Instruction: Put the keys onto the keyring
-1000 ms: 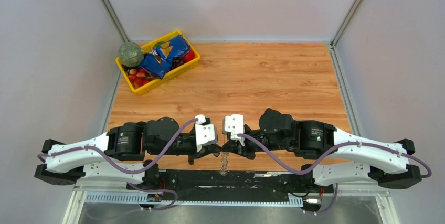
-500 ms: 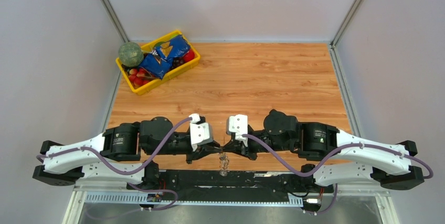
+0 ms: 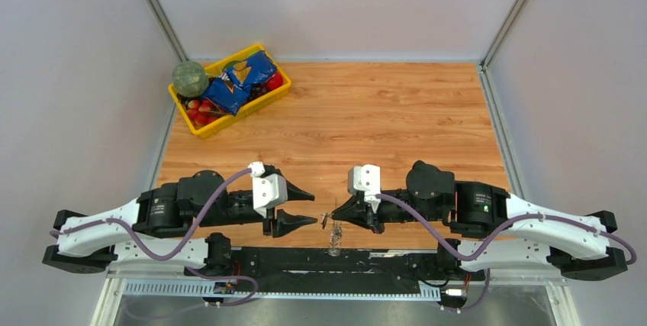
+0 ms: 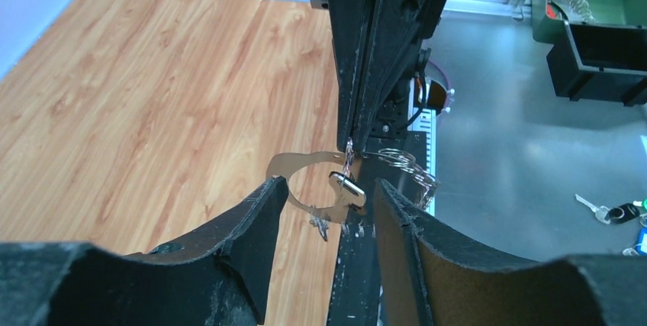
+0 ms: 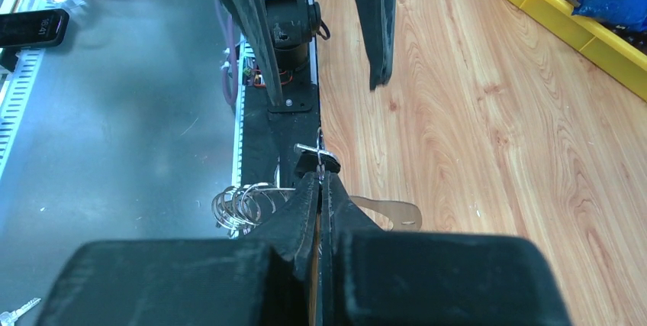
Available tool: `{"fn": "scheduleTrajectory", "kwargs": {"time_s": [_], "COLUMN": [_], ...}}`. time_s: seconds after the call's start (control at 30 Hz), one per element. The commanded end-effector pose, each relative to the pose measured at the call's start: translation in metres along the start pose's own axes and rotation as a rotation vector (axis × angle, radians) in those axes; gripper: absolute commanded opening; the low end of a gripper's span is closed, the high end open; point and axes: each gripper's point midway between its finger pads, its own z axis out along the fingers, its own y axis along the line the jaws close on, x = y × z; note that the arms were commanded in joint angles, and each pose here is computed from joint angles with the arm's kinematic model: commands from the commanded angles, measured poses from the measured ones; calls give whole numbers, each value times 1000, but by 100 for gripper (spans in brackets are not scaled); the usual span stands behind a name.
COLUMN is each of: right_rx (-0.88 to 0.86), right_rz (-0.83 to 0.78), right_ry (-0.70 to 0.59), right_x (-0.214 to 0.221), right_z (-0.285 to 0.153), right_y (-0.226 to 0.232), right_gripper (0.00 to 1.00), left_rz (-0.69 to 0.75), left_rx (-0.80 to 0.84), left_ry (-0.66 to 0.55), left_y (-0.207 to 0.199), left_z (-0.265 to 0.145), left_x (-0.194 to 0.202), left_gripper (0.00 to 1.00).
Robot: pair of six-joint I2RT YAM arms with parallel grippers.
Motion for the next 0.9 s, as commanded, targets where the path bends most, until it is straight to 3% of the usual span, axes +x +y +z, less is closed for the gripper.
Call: {"fn": "scheduleTrajectory", "kwargs": {"time_s": [0.0,0.27,0.33,0.53,0.6,0.67,0.87], "right_rx": [5,3,1,9,12,20,49], "right_rz": [5,3,4,4,6,9,17], "right_ry": [-112,-125,-130,-155,-165,-180,-271], "right_x": [-29,-33,-34,-39,-40,-42,-56], "right_z": [-5,-7,-9,-13,-14,-15,-25], "right_y": [0,1,1,0,0,-1,-5], "right_gripper": [0,0,0,0,0,0,0], "left_rz": [23,36,37,37,37,37,37], "left_rx": [34,37,47,65,70,78,84], "left_ry": [-7,15,16,36,38,36,2], "left_y": [-6,-6,-8,-11,-12,-14,-15], "left_z": [14,23,24,28,28,29,28], "left_x": [0,6,7,9,9,9,3], "left_gripper": [57,57,52,14,6,1,0]}}
